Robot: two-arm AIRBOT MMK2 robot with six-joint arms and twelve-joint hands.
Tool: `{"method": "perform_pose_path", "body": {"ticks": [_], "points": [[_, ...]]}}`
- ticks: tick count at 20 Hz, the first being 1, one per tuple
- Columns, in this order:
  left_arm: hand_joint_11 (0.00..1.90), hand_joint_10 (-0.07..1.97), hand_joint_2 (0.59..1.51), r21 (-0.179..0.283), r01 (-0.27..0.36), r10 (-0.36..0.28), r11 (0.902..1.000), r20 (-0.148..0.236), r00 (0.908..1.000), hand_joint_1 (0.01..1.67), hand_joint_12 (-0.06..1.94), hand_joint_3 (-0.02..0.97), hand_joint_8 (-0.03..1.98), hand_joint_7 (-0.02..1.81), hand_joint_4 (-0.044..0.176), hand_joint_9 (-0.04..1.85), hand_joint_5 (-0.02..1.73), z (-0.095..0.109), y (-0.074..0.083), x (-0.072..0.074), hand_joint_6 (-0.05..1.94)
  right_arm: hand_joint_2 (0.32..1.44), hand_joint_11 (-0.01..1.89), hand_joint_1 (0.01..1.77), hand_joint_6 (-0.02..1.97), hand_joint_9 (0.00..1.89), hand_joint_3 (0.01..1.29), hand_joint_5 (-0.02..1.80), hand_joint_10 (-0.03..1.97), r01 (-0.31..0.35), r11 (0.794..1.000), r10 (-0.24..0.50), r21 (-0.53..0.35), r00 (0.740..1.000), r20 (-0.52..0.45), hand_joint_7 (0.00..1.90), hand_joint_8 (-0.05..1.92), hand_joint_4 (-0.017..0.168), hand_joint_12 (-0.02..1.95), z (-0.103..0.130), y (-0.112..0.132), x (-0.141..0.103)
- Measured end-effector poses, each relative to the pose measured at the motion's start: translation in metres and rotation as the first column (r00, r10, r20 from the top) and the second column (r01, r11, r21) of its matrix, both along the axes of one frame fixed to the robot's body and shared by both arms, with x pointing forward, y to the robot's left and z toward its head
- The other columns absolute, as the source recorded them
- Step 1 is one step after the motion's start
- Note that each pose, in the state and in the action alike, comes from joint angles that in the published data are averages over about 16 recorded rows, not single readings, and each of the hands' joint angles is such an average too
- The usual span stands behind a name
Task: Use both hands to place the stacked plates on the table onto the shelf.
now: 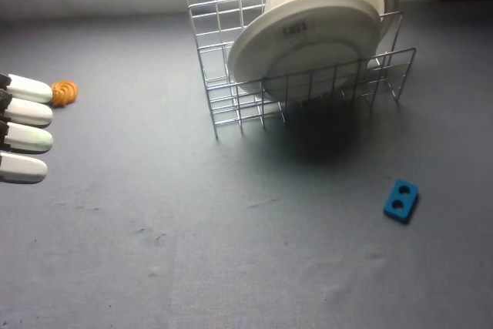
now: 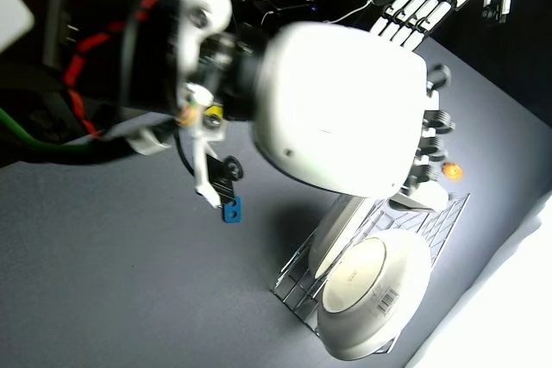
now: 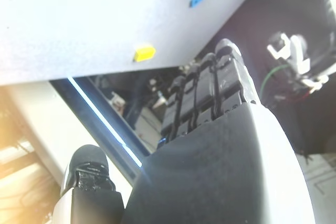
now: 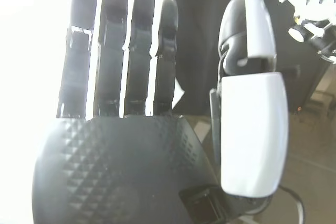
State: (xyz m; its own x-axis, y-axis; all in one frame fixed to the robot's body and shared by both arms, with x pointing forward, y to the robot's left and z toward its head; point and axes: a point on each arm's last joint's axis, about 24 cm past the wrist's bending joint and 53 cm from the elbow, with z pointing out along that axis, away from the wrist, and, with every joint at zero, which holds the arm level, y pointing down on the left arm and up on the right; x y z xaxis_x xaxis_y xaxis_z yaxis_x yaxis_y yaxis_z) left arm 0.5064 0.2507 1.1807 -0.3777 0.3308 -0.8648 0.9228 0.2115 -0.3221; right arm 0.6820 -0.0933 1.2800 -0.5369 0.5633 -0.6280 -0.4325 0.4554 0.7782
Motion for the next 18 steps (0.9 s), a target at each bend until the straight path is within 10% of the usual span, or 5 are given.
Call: {"method": "perform_pose_path", "body": {"ticks": [4, 14, 18], "points": [[0.23, 0.50, 1.138, -0.002, -0.002, 0.002, 1.0000, -0.001, 1.0000, 0.05, 0.64, 0.011, 0.38, 0.38, 0.006, 0.34, 0.37, 0.000, 0.000, 0.000, 0.22, 0.97, 0.60, 0.64, 0.12, 1.03, 0.01, 0.91, 0.21, 0.025, 0.999, -0.025, -0.027, 1.000, 0.015, 1.03, 0.12, -0.005, 1.16, 0.002, -0.015, -0.011], [1.07, 1.67, 1.177, -0.006, -0.005, 0.005, 1.0000, -0.002, 1.0000, 0.11, 1.78, 0.010, 1.51, 1.19, 0.064, 1.18, 1.11, 0.002, 0.000, 0.000, 1.30, 0.95, 1.04, 0.38, 1.15, 1.14, 0.01, 1.05, 1.28, 0.066, 0.995, -0.064, -0.078, 0.998, 0.026, 1.14, 1.17, -0.004, 1.67, -0.003, -0.036, -0.021], [1.38, 1.93, 1.180, -0.008, -0.005, 0.005, 1.0000, -0.003, 1.0000, 0.12, 1.93, 0.010, 1.88, 1.42, 0.089, 1.44, 1.29, 0.002, 0.000, 0.000, 1.77, 0.94, 1.19, 0.39, 1.62, 1.14, 0.01, 1.08, 1.77, 0.072, 0.993, -0.070, -0.088, 0.997, 0.026, 1.14, 1.65, -0.004, 1.89, -0.005, -0.038, -0.021]]}}
